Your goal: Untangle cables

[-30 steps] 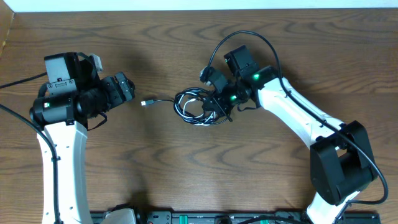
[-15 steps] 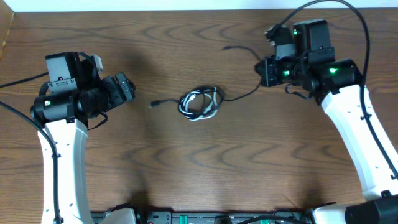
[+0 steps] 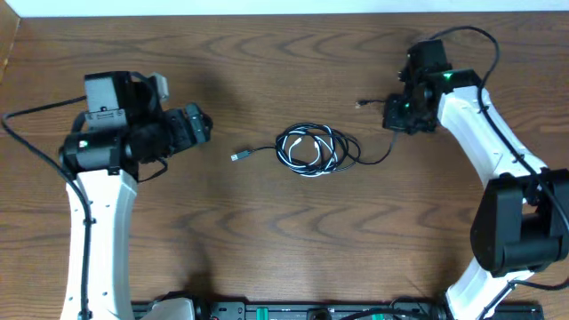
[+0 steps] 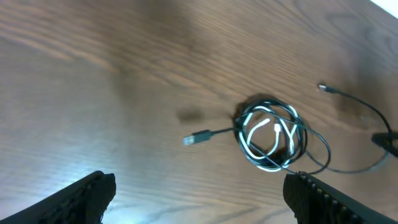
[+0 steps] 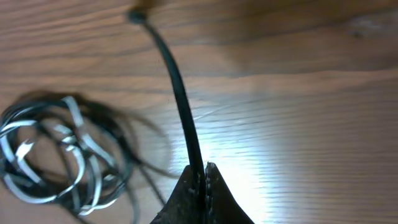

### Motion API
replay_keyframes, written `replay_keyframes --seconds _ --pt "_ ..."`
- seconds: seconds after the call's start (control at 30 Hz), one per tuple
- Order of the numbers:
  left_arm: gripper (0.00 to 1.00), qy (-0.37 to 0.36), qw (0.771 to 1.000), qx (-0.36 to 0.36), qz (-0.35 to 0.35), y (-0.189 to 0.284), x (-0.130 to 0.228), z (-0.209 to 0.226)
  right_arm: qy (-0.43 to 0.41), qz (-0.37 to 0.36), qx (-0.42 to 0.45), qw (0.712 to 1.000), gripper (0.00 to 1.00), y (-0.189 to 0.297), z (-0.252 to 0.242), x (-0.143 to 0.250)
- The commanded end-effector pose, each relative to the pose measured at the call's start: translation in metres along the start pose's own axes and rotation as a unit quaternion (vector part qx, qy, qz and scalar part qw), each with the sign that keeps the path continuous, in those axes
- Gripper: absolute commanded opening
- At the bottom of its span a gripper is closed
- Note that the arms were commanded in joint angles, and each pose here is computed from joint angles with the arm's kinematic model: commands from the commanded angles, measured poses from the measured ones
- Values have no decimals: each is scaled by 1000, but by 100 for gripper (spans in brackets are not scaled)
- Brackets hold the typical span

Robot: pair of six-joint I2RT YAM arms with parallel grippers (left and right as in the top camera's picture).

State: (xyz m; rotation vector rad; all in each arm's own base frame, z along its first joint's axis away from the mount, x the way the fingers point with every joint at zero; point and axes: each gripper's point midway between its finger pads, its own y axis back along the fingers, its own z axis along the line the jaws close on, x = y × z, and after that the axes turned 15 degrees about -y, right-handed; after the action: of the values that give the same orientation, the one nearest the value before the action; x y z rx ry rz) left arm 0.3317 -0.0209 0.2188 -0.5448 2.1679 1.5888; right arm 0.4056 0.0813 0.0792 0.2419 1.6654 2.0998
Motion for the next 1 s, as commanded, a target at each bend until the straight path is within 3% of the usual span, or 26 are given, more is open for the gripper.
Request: replay_keyframes --seconds 0.0,0.07,0.3,0.43,0.57,0.97 --pt "92 -38 999 23 -6 -6 -8 -20 -31 2 18 999 4 -5 -22 -8" --pt "92 -52 998 31 -5 -13 -9 -29 -28 6 22 999 11 -5 -26 -8" --pt "92 -100 992 68 30 -53 -2 -68 -14 23 44 999 59 -7 -37 -1" --pt "92 -134 982 126 48 -85 4 -107 -9 25 44 999 71 -7 -38 -1" --pt "90 -166 968 176 62 -111 15 -148 3 25 44 999 76 -7 -38 -1" --pt "82 -249 934 228 120 -176 79 -228 -37 23 16 999 78 1 -70 -24"
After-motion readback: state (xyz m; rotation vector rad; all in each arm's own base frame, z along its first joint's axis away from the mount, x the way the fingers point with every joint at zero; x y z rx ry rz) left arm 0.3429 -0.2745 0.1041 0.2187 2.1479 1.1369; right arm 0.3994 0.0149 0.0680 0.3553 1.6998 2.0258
